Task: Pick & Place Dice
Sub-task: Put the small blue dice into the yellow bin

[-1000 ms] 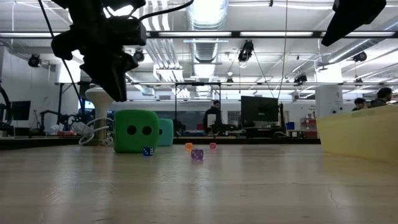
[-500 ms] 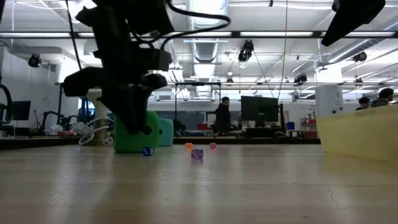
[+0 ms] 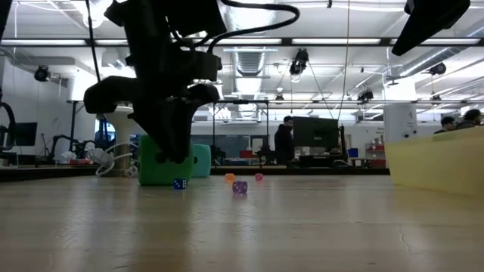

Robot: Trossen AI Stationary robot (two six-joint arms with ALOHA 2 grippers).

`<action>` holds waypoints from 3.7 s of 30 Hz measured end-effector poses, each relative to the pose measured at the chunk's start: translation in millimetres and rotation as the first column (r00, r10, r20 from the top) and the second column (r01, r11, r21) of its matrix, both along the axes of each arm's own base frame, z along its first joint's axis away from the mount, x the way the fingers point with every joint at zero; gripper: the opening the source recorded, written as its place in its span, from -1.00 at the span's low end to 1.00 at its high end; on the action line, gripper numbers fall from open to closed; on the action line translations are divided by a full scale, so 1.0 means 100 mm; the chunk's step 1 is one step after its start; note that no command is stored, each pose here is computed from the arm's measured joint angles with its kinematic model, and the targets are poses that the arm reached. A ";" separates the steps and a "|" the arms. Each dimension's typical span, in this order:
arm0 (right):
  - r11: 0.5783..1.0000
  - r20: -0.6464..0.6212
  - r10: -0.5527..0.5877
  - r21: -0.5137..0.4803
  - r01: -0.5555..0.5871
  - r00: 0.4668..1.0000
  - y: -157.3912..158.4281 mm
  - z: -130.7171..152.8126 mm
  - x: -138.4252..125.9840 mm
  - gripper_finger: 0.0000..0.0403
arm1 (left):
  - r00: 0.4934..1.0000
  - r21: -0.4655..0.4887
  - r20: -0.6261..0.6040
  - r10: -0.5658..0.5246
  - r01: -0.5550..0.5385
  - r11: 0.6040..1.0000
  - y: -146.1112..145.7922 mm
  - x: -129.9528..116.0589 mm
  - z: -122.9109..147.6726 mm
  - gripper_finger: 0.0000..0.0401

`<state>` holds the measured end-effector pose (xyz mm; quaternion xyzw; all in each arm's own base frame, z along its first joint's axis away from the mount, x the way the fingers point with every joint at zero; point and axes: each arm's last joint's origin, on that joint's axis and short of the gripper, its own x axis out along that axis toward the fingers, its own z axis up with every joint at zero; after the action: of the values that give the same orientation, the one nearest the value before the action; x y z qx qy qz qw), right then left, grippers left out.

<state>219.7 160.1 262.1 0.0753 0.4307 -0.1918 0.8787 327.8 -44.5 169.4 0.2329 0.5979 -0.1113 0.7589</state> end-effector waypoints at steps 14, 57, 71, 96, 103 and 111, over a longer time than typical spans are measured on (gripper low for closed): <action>1.000 0.006 0.001 0.010 -0.001 1.000 0.01 0.00 0.01 0.11 | 1.000 -0.045 0.002 -0.001 0.001 0.999 0.03 0.00 -0.01 -0.51; 0.999 0.006 0.008 0.033 -0.008 1.000 0.02 0.00 0.01 0.11 | 0.992 -0.139 0.051 0.117 -0.109 0.984 0.15 0.02 -0.11 -0.51; 0.999 0.002 0.010 0.039 -0.010 1.000 0.02 0.00 0.01 0.11 | 0.994 -0.193 0.013 0.111 -0.107 0.975 0.12 -0.02 -0.14 -0.51; 0.998 0.020 0.043 0.054 -0.044 0.999 0.11 0.01 -0.02 0.11 | 0.992 -0.145 -0.014 0.126 -0.127 0.981 0.13 0.06 -0.39 -0.51; 0.997 0.023 0.038 0.060 -0.039 0.999 0.11 0.01 -0.03 0.11 | 0.986 -0.178 -0.007 0.169 -0.168 0.970 0.12 0.08 -0.39 -0.51; 0.997 0.024 0.041 0.060 -0.042 0.999 0.12 0.01 -0.03 0.11 | 0.985 -0.184 -0.001 0.172 -0.170 0.968 0.12 0.08 -0.39 -0.51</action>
<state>216.5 172.0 263.0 0.0950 0.4277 -0.1596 0.8846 336.1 -32.6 130.7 0.1105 0.5974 -0.0982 0.7882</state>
